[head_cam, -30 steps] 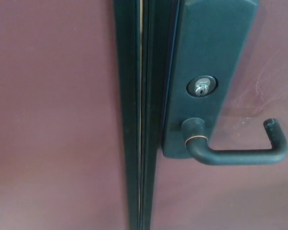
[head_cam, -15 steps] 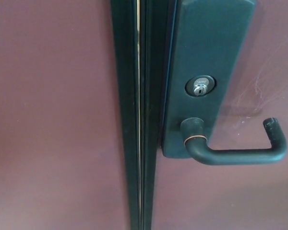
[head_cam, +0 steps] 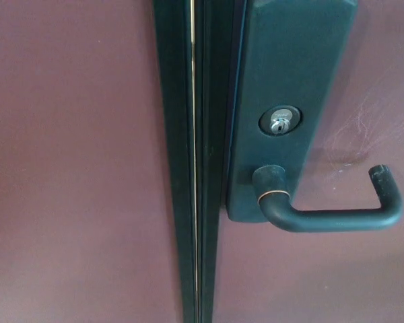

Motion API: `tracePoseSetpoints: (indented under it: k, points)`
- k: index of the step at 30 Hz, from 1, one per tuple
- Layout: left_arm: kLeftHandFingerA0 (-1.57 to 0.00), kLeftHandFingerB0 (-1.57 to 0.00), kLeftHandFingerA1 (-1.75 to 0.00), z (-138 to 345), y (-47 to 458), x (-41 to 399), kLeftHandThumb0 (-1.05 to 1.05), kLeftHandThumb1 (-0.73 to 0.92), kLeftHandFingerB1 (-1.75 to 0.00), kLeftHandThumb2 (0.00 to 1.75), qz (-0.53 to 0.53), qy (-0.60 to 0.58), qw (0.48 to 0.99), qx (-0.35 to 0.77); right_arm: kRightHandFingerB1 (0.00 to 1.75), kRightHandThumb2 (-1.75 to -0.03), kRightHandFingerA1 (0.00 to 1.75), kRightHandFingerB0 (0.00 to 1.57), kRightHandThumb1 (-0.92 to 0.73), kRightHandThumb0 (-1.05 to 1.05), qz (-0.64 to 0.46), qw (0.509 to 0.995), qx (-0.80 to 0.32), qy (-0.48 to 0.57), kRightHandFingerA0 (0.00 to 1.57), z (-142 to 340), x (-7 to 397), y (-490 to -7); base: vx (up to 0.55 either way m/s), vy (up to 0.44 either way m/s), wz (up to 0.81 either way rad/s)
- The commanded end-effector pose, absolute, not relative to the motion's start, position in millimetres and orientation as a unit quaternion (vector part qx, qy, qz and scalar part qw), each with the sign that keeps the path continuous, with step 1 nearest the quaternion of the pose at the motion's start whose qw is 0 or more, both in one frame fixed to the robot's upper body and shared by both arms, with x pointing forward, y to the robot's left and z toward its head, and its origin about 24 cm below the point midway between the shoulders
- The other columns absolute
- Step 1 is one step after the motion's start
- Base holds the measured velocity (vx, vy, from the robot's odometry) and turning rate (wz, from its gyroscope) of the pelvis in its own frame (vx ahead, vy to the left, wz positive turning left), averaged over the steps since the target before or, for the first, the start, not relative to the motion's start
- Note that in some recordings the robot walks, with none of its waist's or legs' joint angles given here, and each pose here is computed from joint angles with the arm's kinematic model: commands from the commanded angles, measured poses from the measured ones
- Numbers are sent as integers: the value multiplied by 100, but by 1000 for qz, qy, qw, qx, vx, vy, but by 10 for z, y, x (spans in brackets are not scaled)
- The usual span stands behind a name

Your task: The robot walks towards the door handle and put its right hand on it and twist the handle

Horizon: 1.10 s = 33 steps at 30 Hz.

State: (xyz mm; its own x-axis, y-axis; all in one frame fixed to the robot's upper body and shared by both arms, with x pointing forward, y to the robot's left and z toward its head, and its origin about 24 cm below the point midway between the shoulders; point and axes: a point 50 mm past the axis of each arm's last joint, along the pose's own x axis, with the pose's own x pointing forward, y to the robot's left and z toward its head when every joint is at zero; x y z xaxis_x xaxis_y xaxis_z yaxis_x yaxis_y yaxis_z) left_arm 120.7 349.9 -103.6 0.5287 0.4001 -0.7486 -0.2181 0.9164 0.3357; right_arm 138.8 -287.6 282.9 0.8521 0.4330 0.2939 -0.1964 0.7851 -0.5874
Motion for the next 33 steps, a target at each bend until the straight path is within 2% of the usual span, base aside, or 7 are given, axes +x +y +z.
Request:
tracePoseSetpoints:
  k: [1,11,17,26,28,32,33]
  points:
    - [-71,-58,-54,-1014,3530,1199,-22,54,-42,56,172,450,871,101,54,-61,62,63,-29,-41,293,906,-271,-142,70,2889,1544,-2653,0,0,0]
    - [-71,-58,-53,-1025,3537,1155,-23,54,-42,56,172,456,868,98,49,-61,58,64,-30,-55,325,863,-360,-141,74,3054,1757,-2340,0,0,0]
    - [-71,-58,-53,-1020,3546,1144,-23,54,-42,56,171,455,869,98,48,-62,57,63,-30,-55,336,856,-373,-125,73,3076,1838,-2223,0,0,0]
    - [-71,-58,-53,-1022,3546,1140,-22,54,-42,56,170,455,869,91,47,-65,56,59,-31,-55,352,834,-406,-124,70,2999,1928,-2094,0,0,0]
    - [-70,-58,-52,-1018,3560,1127,-22,54,-42,56,169,459,867,99,48,-71,57,49,-34,-50,355,832,-412,-112,60,2942,1966,-2046,0,0,0]
    - [-70,-58,-52,-1018,3560,1126,-22,54,-42,56,170,459,867,99,48,-71,57,49,-34,-50,354,832,-413,-112,60,2940,1976,-2040,0,0,0]
    - [-69,-59,-52,-1026,3563,1089,-23,53,-42,56,170,460,866,95,37,-55,45,47,-49,-46,359,827,-420,-101,52,2862,1965,-1988,0,0,0]
